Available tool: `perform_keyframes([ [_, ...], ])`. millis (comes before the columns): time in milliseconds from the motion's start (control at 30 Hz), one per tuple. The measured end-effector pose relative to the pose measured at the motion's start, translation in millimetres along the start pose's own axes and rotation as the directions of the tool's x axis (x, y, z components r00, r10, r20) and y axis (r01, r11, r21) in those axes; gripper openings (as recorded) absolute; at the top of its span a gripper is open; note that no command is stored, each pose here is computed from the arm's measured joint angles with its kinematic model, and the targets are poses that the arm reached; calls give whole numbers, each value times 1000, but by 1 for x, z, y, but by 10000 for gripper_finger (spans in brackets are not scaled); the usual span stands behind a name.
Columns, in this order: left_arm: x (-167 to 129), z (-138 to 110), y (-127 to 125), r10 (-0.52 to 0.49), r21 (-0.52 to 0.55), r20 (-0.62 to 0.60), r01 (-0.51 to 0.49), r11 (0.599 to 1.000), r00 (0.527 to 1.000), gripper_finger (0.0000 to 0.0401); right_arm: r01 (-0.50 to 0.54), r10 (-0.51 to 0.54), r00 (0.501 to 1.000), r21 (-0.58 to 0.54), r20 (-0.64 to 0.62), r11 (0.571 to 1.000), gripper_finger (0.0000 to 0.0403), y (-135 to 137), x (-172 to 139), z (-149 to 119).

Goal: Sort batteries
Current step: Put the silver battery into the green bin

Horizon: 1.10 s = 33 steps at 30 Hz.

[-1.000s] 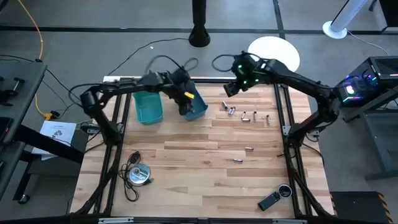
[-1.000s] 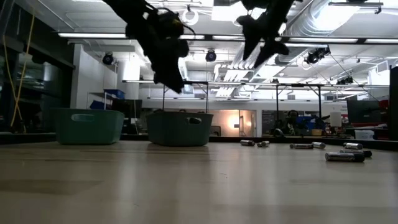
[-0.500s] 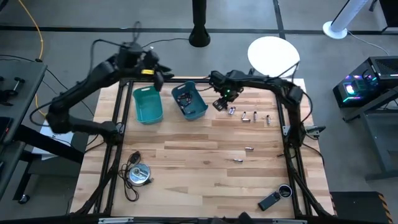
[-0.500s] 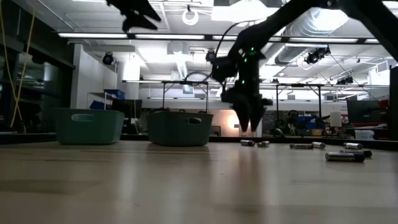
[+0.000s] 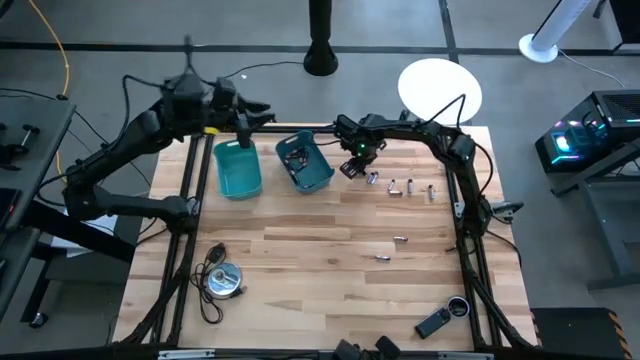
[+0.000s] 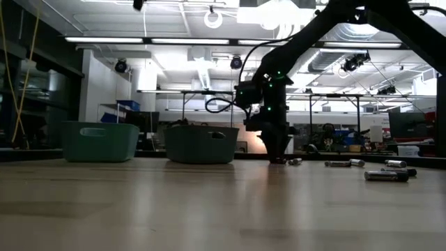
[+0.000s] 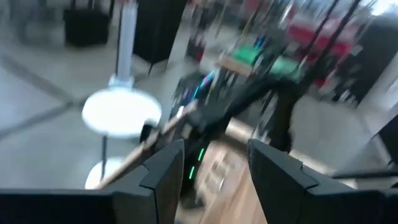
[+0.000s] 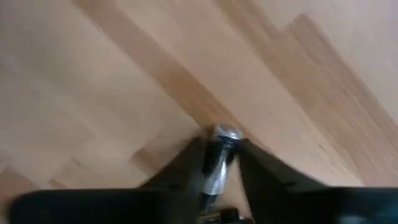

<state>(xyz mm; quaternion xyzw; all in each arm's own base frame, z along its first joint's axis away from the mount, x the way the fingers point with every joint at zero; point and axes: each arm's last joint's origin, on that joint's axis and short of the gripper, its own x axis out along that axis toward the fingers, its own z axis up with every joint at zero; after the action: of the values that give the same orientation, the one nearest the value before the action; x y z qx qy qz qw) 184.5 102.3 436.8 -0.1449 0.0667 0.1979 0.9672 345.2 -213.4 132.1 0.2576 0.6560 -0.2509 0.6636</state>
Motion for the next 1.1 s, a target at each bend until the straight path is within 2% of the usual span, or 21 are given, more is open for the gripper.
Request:
perform_keyframes([
  [33,-4,4,-3,-15,8,44,15,1000,999,170,1,-1,1000,-12,6,1000,49,2,-4,-1],
  [100,-12,12,-6,-37,36,119,33,999,992,170,1,0,1000,-32,28,999,22,4,-13,-3],
  [200,-23,18,-9,-44,91,189,28,995,981,170,-19,20,997,-13,74,1000,36,5,-36,-9],
  [300,-32,22,-9,-12,128,232,-18,992,973,170,-68,65,971,5,230,998,33,10,-79,-13],
  [367,-37,23,-8,18,141,253,-55,988,967,170,-118,116,935,-13,335,993,21,17,-101,-15],
  [433,-40,24,-7,47,150,266,-89,985,963,170,-208,212,858,-60,467,976,20,28,-121,-12],
  [500,-41,25,-5,78,143,277,-122,982,958,170,-331,369,721,-176,587,927,20,45,-145,-7],
  [567,-42,25,-3,92,139,278,-135,981,956,170,-419,497,572,-289,653,861,20,62,-160,0],
  [800,-42,25,-2,99,120,275,-136,983,956,170,-593,669,283,-423,688,685,20,116,-139,26],
  [900,-42,25,-2,99,98,275,-130,987,956,170,-660,697,205,-429,688,617,20,132,-122,35],
  [1100,-42,25,-2,96,67,279,-119,991,955,170,-725,696,155,-398,702,562,20,141,-93,46],
])
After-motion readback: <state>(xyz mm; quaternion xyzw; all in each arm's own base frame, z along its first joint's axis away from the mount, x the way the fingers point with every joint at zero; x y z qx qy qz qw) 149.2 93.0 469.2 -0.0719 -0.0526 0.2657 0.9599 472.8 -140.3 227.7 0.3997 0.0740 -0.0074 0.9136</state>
